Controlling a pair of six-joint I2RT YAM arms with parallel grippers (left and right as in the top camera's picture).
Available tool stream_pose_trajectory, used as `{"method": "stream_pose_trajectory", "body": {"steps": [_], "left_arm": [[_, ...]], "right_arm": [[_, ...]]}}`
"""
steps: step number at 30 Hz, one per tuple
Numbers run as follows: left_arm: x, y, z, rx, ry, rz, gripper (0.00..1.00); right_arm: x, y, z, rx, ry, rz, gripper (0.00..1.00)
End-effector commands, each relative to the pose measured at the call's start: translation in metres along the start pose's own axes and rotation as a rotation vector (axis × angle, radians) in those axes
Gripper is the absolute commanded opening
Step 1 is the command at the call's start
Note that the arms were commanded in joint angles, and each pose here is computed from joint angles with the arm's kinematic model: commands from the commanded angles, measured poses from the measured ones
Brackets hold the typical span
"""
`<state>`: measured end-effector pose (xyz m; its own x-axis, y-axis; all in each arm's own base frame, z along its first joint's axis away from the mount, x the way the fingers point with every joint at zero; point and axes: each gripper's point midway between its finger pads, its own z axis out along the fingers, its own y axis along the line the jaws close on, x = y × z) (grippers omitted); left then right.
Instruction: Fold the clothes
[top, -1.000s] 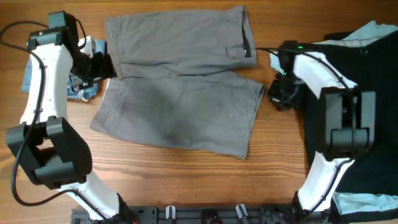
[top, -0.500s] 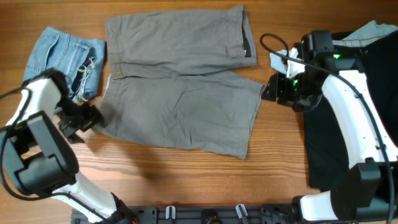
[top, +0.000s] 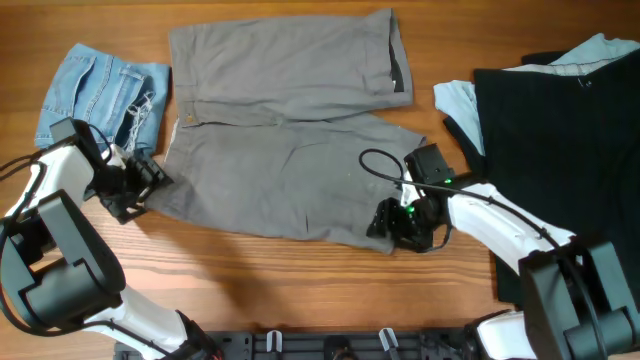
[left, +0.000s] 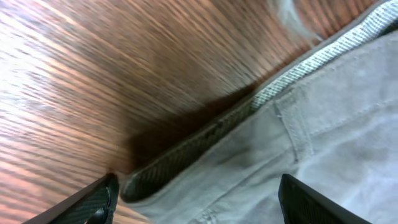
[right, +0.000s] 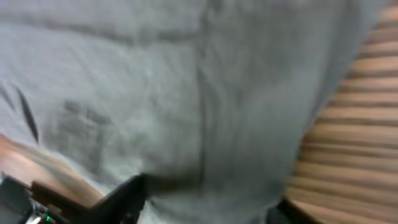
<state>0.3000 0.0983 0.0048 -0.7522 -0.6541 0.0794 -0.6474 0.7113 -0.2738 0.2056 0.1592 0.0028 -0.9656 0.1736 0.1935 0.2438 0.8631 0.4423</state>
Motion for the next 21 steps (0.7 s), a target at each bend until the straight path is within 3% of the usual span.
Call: {"method": "stream_pose_trajectory", "body": {"steps": [1,3,4,5,11,15,21], "left_arm": [[0.023,-0.004,0.019,0.048,0.099,0.060,0.73],[0.030,-0.002,0.018,0.046,0.126,0.085,0.44],[0.035,-0.001,0.017,0.042,0.146,0.089,0.18],[0.037,-0.001,0.015,0.040,0.155,0.088,0.05],[0.031,-0.012,-0.033,0.022,0.079,0.095,0.04],[0.034,-0.021,-0.097,0.004,-0.071,0.015,0.04],[0.079,-0.024,-0.203,0.025,-0.427,-0.008,0.04]], "right_arm": [[0.005,-0.012,0.009,0.038,0.019,0.034,0.23],[0.005,-0.013,0.004,0.050,0.027,0.045,0.09],[0.003,-0.011,0.000,0.046,0.023,0.030,0.06],[0.002,-0.010,-0.006,0.051,0.018,0.023,0.04],[-0.011,-0.019,-0.073,0.270,-0.112,-0.034,0.04],[-0.015,-0.010,-0.135,0.359,-0.245,-0.056,0.04],[0.000,0.025,-0.213,0.307,-0.389,-0.118,0.04]]}}
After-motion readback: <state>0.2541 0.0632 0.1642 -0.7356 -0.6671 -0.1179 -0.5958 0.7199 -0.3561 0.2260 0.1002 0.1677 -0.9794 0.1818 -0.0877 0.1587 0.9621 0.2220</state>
